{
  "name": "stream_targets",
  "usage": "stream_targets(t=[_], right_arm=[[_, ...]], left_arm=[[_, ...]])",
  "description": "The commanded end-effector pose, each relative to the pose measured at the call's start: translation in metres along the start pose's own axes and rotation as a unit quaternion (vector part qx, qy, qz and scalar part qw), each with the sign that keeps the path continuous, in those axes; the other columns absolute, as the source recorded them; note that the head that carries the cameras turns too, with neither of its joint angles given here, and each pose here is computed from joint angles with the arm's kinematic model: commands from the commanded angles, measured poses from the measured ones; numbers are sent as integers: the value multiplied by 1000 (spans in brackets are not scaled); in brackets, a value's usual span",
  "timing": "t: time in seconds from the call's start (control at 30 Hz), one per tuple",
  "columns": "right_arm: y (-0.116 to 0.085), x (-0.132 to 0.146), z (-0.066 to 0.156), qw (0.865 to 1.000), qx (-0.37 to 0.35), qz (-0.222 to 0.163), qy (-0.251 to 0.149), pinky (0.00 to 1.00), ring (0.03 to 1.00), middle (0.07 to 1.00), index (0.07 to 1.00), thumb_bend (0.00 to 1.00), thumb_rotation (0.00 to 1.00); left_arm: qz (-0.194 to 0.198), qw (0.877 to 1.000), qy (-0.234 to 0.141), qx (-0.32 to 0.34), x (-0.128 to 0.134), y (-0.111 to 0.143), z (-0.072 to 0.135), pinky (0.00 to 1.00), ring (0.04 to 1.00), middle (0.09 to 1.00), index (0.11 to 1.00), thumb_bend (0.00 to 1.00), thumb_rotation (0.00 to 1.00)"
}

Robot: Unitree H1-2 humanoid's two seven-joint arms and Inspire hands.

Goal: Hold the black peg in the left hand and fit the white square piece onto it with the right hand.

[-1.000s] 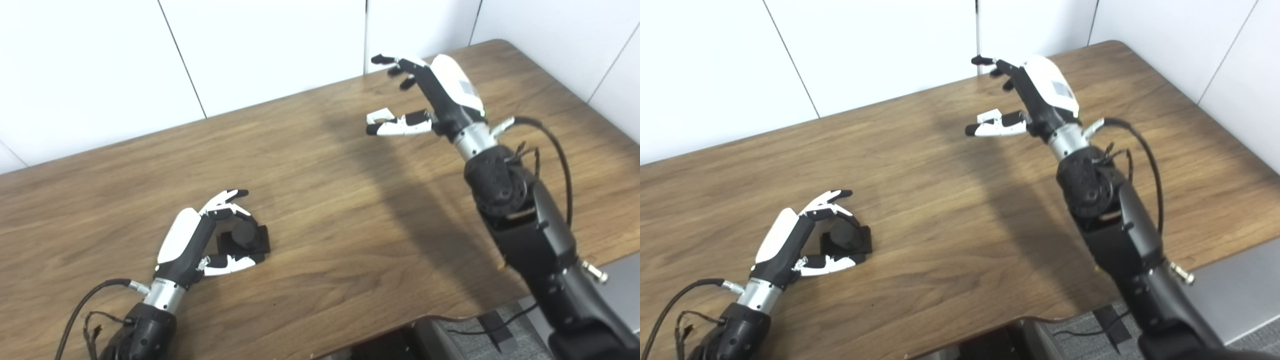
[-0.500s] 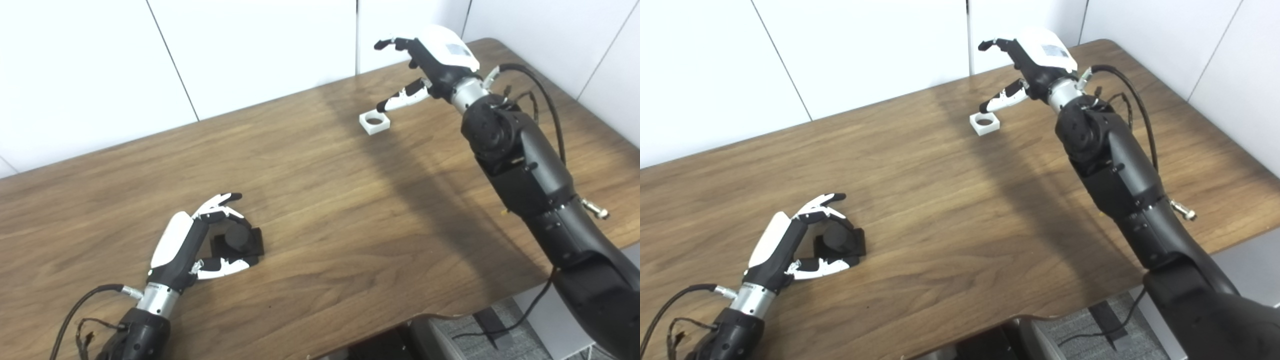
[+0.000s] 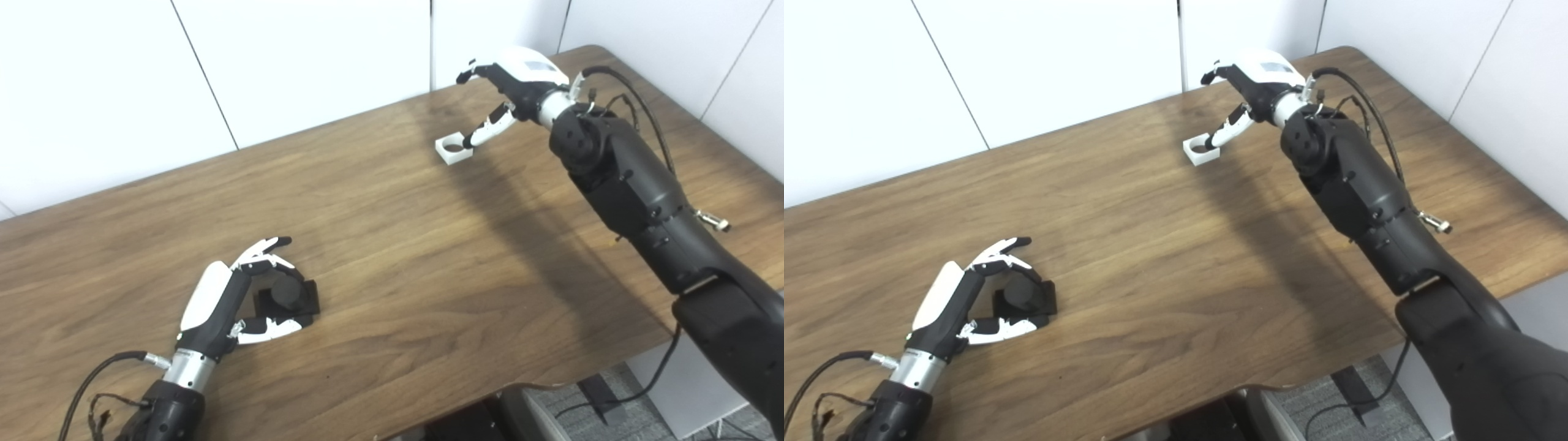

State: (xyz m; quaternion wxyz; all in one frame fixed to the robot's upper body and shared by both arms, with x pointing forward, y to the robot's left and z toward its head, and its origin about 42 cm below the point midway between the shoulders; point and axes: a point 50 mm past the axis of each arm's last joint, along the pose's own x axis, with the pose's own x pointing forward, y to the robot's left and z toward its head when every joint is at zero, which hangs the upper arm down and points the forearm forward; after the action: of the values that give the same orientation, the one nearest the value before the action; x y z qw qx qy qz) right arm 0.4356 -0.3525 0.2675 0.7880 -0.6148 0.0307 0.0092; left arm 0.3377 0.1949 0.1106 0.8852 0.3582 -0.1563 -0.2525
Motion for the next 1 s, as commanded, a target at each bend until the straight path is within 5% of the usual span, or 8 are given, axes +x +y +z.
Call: stream_targets(t=[0.0, 0.97], right_arm=[[-38, 10, 8, 999, -23, -43, -12, 745, 886, 925, 813, 691, 200], [2, 39, 20, 998, -54, 19, -32, 730, 865, 920, 805, 715, 187]], left_arm=[[-56, 996, 72, -12, -35, -31, -27, 806, 911, 876, 491, 522, 69], [-58, 995, 82, -21, -35, -35, -27, 822, 913, 876, 491, 522, 67]])
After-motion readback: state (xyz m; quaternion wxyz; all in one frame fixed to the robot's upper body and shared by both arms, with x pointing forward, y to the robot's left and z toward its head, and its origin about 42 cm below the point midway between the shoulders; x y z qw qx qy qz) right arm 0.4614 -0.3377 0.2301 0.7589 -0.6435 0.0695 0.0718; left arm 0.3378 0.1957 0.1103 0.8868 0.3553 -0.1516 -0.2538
